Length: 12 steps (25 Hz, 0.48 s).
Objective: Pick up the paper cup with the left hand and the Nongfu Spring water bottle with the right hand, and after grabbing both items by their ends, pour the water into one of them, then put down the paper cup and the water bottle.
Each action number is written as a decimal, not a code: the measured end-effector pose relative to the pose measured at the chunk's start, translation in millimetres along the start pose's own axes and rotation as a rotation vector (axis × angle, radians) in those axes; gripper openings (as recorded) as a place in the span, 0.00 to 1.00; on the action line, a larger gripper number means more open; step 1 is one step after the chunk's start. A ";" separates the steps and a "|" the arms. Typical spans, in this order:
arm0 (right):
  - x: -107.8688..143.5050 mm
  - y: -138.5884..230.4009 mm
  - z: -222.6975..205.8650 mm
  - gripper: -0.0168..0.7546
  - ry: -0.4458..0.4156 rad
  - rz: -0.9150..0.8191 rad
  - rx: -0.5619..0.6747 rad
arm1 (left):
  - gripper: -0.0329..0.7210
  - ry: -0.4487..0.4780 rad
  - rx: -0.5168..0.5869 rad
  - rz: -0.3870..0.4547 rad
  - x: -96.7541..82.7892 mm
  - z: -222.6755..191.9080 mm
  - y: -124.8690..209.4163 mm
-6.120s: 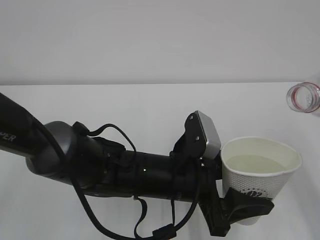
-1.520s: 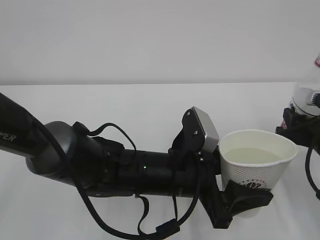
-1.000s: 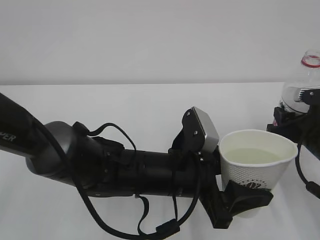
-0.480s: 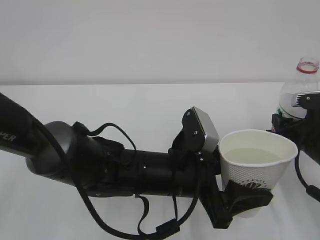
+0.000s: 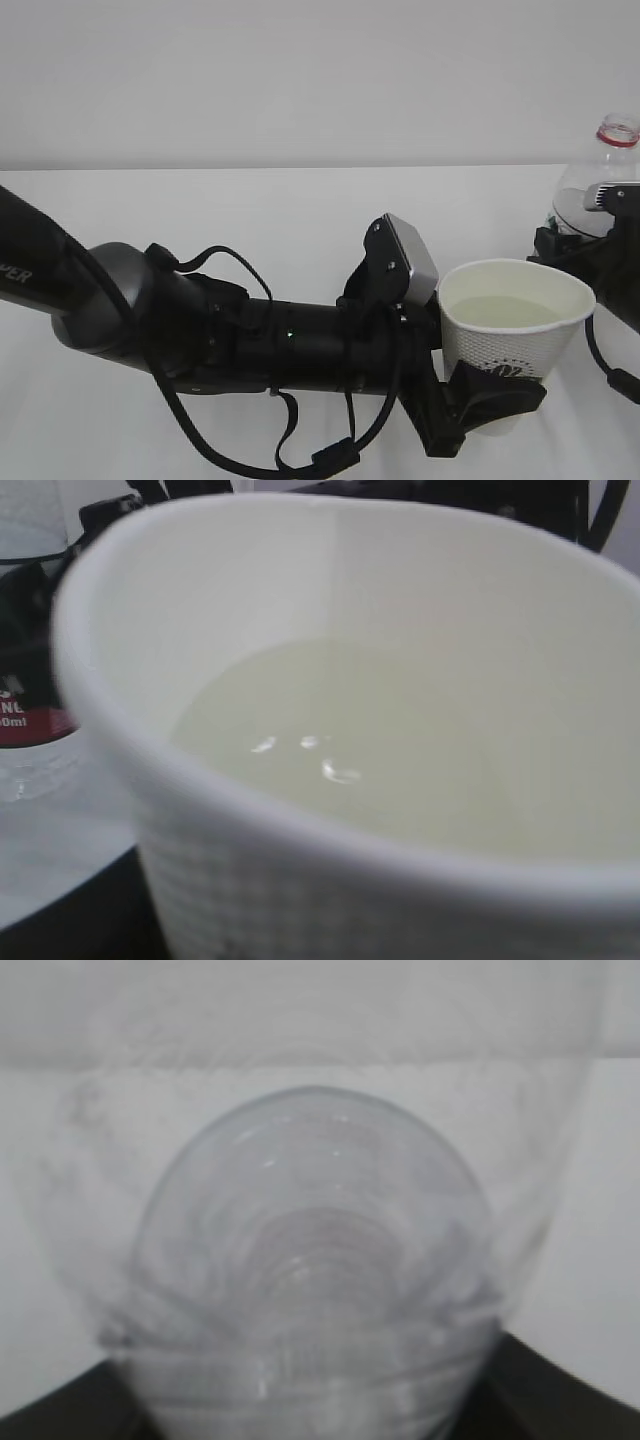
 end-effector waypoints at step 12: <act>-0.1 2.5 0.0 0.56 0.001 -0.001 0.019 | 0.72 0.000 0.000 0.000 0.0 0.0 0.0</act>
Point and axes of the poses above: a point on each arm's last joint axis where the gripper is mounted, z pointing back along that axis away from the gripper, x along the wrist's bending axis when the last joint is at zero, y = z × x, the point moved 4 cm from there along -z, pointing out along that axis toward the gripper, and after that the axes turned 9 degrees about -z, right-handed, at the moved point
